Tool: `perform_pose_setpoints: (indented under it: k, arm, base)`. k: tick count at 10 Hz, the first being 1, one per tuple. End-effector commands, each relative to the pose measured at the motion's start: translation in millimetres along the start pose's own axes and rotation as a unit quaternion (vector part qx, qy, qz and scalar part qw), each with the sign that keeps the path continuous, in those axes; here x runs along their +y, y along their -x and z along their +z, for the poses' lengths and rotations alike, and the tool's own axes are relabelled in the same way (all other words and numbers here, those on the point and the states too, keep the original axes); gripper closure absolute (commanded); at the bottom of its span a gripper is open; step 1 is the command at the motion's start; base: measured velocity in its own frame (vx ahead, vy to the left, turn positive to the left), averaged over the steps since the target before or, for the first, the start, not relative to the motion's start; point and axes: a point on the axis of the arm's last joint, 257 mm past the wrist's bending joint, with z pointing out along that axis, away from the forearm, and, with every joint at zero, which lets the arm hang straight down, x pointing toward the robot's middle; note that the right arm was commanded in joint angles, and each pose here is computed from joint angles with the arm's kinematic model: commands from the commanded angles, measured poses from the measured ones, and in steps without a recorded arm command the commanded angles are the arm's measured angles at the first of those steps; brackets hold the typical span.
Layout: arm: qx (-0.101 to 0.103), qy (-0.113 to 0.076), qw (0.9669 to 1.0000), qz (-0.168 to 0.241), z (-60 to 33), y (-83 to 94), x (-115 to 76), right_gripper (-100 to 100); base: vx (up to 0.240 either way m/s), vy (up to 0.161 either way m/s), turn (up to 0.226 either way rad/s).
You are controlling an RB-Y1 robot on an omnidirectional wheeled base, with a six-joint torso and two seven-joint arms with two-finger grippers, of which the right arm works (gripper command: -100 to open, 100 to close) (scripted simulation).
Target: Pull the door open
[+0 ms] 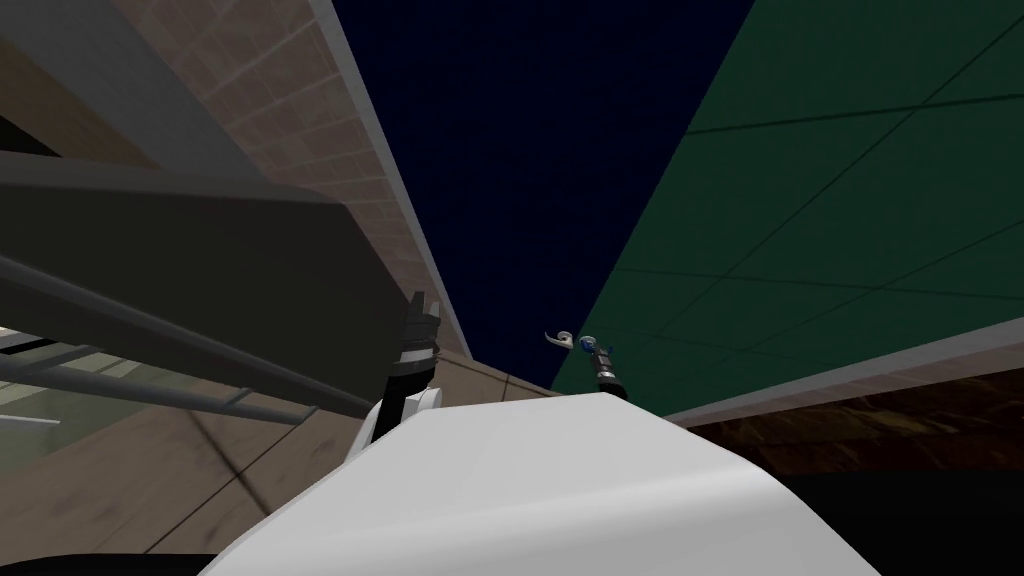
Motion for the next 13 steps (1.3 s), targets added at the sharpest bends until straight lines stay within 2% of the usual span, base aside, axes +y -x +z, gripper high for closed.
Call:
perform_pose_setpoints:
  k: [1,2,3,4,6,7,8,9,10,13]
  arm:
    - [-0.001,0.002,1.0,-0.001,0.5,2.2,1.8,100]
    - [-0.001,0.002,1.0,-0.001,0.5,2.2,1.8,100]
    - [-0.019,-0.009,0.9997,-0.009,-9.7,27.4,-4.1,100]
    - [-0.019,-0.009,0.9997,-0.009,-9.7,27.4,-4.1,100]
    - [-0.036,-0.017,0.9991,-0.018,-18.4,51.9,-6.9,100]
    - [-0.036,-0.017,0.9991,-0.018,-18.4,51.9,-6.9,100]
    - [-0.043,-0.021,0.9986,-0.022,-22.1,63.4,-7.9,100]
    - [-0.045,-0.023,0.9985,-0.023,-23.0,66.9,-8.2,100]
    - [-0.027,-0.016,0.9993,-0.018,-17.8,52.6,-5.8,-100]
    - [0.009,-0.008,0.9999,-0.009,-15.4,27.8,-2.2,-100]
  base:
    - [0.0,0.0,0.0]
    - [0.0,0.0,0.0]
    - [-0.13,-0.043,-0.081]
    - [-0.172,-0.068,-0.023]
    - [-0.17,-0.041,-0.086]
    - [-0.161,0.0,-0.008]
    - [-0.158,0.012,0.0]
    - [-0.195,-0.001,-0.038]
    - [-0.228,0.018,0.08]
    - [-0.187,0.061,0.108]
